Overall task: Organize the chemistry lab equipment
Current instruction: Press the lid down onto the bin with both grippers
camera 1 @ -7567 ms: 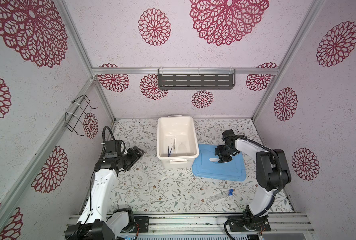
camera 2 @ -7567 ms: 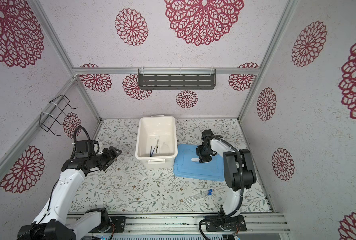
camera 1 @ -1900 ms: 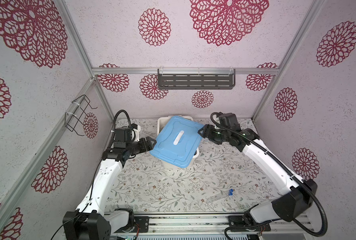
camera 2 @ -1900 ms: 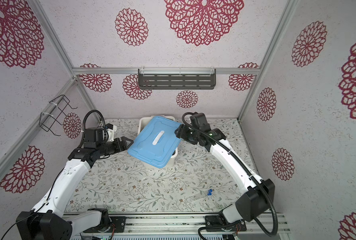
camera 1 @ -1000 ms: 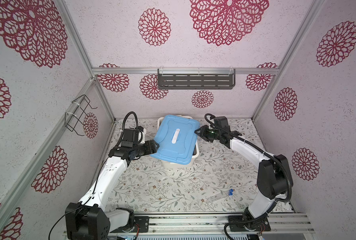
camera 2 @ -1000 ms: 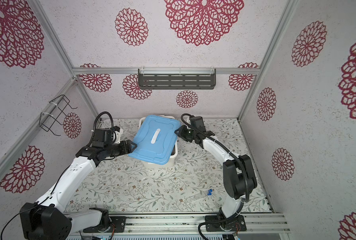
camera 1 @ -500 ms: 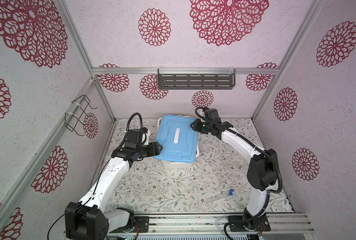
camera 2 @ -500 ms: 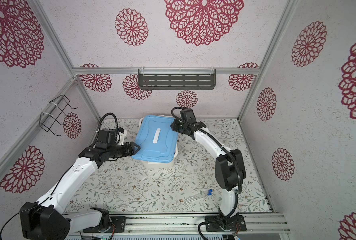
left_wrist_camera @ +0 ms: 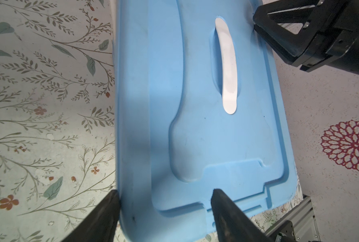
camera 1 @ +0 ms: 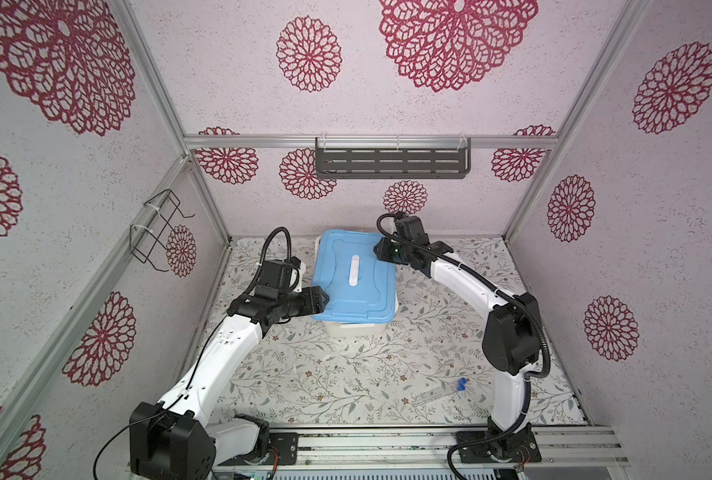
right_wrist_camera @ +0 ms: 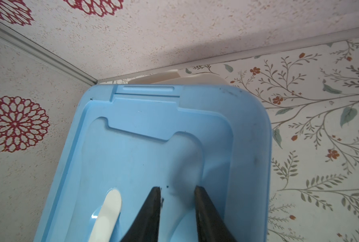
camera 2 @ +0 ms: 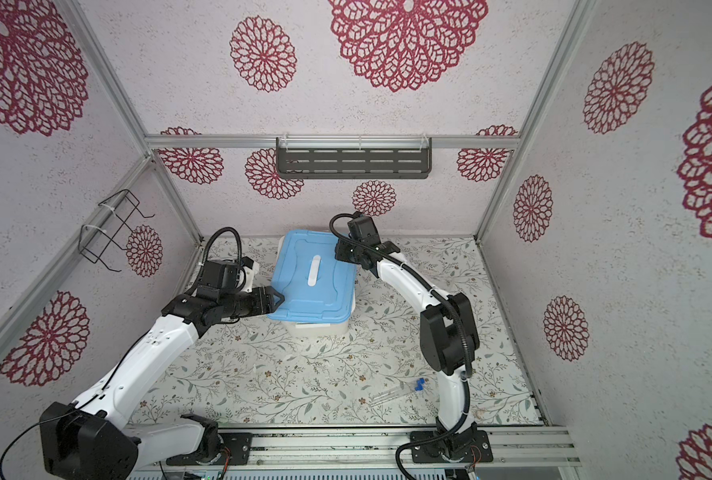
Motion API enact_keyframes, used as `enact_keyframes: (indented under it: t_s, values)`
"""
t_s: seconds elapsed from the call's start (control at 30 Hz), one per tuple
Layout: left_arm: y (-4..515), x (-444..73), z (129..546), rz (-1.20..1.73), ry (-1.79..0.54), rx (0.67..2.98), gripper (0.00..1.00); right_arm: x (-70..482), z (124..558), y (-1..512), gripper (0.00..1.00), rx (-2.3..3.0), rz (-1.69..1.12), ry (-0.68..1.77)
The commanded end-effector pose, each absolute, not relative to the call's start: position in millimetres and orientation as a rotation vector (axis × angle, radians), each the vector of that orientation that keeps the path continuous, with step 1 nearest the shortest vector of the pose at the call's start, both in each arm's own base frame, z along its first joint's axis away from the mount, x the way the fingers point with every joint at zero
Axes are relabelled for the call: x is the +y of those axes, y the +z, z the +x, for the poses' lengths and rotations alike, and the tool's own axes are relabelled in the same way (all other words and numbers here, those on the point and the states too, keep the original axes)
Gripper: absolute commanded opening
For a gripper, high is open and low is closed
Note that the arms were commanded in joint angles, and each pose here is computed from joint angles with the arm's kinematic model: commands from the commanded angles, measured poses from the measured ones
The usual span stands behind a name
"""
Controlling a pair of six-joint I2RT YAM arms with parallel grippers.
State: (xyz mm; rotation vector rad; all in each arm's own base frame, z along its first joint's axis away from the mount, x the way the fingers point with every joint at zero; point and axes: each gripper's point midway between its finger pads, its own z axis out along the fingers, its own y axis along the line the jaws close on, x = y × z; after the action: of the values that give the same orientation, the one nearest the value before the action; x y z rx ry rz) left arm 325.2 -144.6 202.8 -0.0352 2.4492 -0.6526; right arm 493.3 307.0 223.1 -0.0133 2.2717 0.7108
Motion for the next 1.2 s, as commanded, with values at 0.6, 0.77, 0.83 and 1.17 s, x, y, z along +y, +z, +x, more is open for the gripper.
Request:
enact_keyframes:
  t_s: [0.6,0.77,0.83,1.17]
  values:
    - [202.5,-151.7,327.7,-0.328,-0.781,2.454,0.75,322.3,511.8,206.2,0.34,2.307,-0.178,0.74]
    - [203.5,-165.0,330.7,-0.293,-0.821,2.461,0.73,306.3,508.9,214.1,0.34,2.301,-0.16,0.696]
    - [201.0,-167.9,330.8,-0.276,-0.815,2.474,0.73,302.2,504.9,215.1,0.35,2.294,-0.158,0.694]
    - [180.3,-150.3,326.8,-0.268,-0.642,2.535,0.73,272.2,485.3,199.3,0.36,2.289,-0.103,0.641]
